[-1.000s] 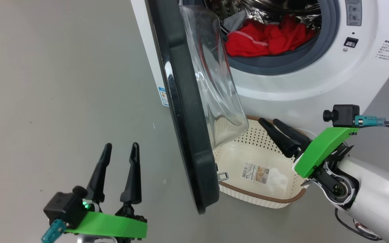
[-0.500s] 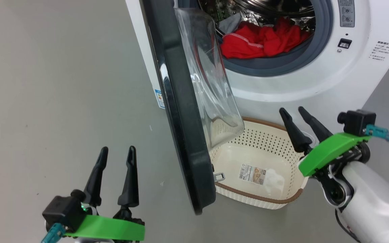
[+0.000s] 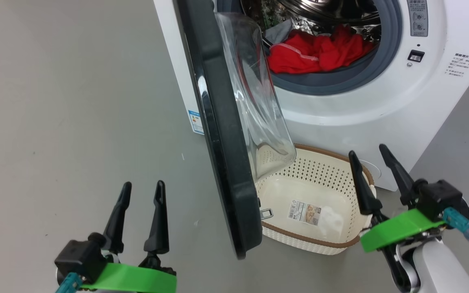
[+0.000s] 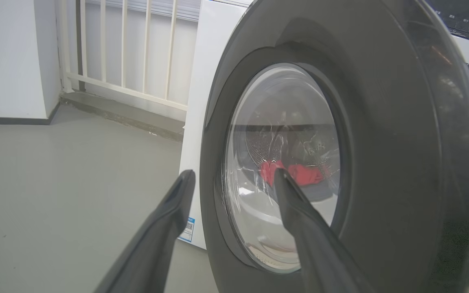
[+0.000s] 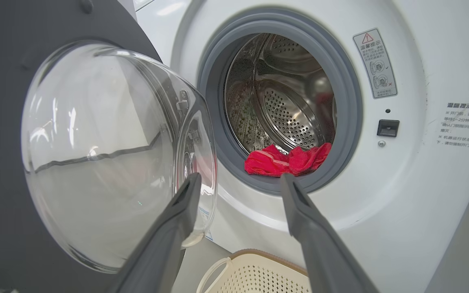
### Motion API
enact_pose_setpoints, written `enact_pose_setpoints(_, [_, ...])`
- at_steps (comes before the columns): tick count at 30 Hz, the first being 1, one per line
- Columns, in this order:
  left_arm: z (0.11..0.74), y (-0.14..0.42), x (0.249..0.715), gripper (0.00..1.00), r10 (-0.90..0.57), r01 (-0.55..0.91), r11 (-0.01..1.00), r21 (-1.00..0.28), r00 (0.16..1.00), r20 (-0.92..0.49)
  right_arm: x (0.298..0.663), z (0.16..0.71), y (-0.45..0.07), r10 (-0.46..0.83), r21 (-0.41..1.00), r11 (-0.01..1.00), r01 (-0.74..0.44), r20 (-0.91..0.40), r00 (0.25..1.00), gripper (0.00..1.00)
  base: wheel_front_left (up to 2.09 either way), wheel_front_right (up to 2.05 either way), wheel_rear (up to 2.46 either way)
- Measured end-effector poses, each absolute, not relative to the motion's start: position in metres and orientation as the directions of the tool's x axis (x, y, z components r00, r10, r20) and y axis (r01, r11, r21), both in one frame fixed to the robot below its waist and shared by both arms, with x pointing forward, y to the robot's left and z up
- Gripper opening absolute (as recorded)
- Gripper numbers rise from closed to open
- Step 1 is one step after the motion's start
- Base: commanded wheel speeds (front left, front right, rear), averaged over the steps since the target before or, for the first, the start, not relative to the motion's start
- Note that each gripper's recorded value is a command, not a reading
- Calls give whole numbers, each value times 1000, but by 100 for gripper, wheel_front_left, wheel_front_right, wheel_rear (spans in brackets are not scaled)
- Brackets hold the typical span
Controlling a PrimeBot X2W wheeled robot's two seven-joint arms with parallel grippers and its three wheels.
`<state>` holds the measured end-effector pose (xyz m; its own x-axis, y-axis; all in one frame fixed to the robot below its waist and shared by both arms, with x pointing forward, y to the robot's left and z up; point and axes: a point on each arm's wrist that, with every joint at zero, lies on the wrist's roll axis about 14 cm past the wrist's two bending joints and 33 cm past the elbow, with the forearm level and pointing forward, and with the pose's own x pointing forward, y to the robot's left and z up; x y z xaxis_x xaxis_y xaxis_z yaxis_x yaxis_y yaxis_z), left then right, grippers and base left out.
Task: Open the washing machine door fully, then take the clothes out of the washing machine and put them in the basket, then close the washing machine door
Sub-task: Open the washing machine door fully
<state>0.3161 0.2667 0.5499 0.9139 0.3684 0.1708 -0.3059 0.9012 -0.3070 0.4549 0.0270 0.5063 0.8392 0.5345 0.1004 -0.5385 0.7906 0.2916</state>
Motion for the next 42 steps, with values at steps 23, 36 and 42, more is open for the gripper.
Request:
enact_pose_setpoints(23, [545,265,316,99,374,-317,899,-301,915,154,431,494,8,507,295,811,-505,75,858,100,0,0,0])
enact_pose_setpoints(36, [558,256,324,0,345,-294,923,-247,918,197,433,488,5,499,317,811,-491,65,864,100,0,0,0])
enact_pose_setpoints(42, [588,255,325,0,339,-272,929,-250,896,285,433,488,4,497,317,812,-490,65,866,100,0,0,0])
